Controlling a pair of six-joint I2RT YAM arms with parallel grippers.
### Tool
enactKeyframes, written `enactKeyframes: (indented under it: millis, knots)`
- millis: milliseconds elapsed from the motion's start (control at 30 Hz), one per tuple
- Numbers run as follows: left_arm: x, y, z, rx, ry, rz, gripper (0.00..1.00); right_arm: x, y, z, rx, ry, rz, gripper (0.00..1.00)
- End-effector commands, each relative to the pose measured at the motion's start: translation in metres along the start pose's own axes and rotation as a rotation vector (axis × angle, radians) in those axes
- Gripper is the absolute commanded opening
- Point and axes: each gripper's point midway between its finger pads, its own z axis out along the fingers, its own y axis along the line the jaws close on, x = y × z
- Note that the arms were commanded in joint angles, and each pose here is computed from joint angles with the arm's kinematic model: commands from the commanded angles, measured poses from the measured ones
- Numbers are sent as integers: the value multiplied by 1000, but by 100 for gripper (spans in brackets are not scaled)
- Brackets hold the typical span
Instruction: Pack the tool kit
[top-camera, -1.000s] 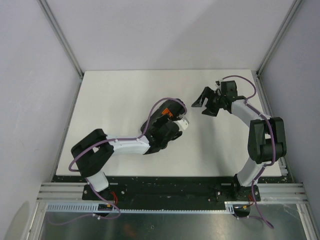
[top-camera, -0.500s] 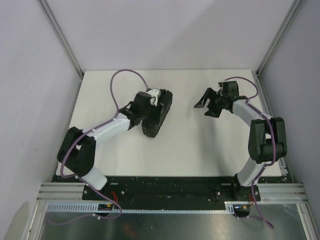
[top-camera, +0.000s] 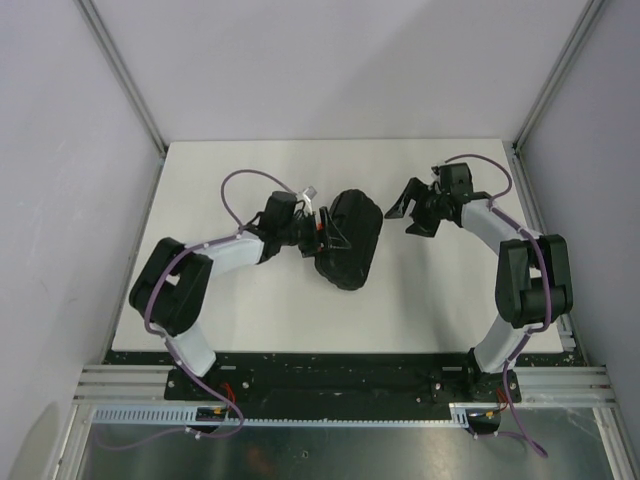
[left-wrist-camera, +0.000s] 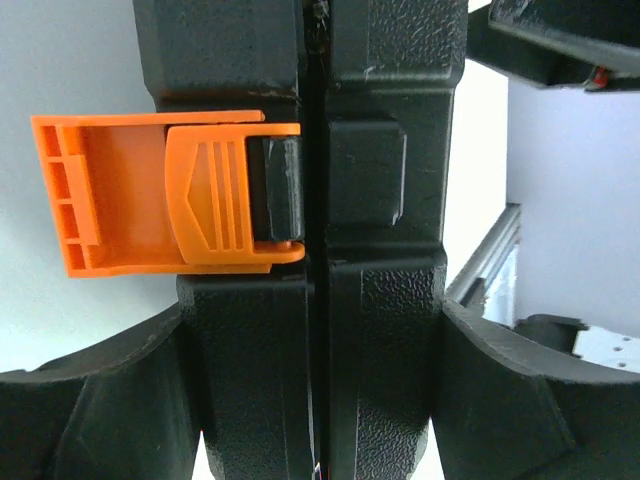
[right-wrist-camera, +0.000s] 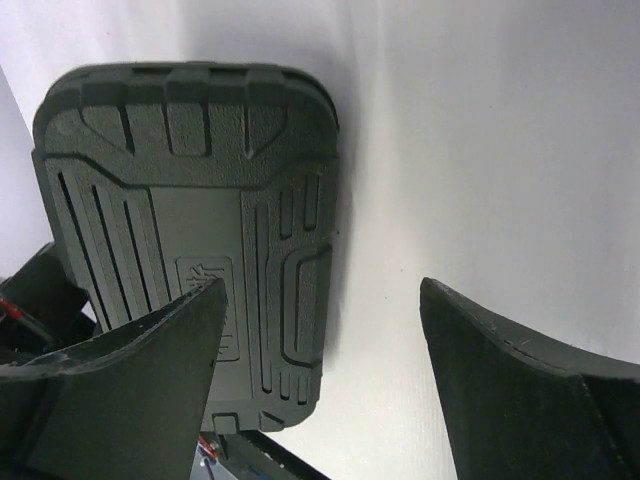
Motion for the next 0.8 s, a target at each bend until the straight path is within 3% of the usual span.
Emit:
enactKeyframes:
  millis: [0,167,367,500,600,767]
  knots:
    - [-19,-20,2,131,-41,-113,47,6,9,-3,9,-4,-31,83]
    - [-11,8,3,76,-40,-145,65,17,8,6,28,17,-58,85]
    - [-1,39,-10,18,-57,-88,70,33,14,25,-6,73,-117,86]
    - [-3,32,-12,60,-53,-20,83,56,25,44,-78,152,-171,85]
    - [-4,22,-9,120,-19,15,91,80,35,59,-152,233,-189,80]
    - [-5,20,-1,159,7,12,92,123,48,79,-212,349,-208,66]
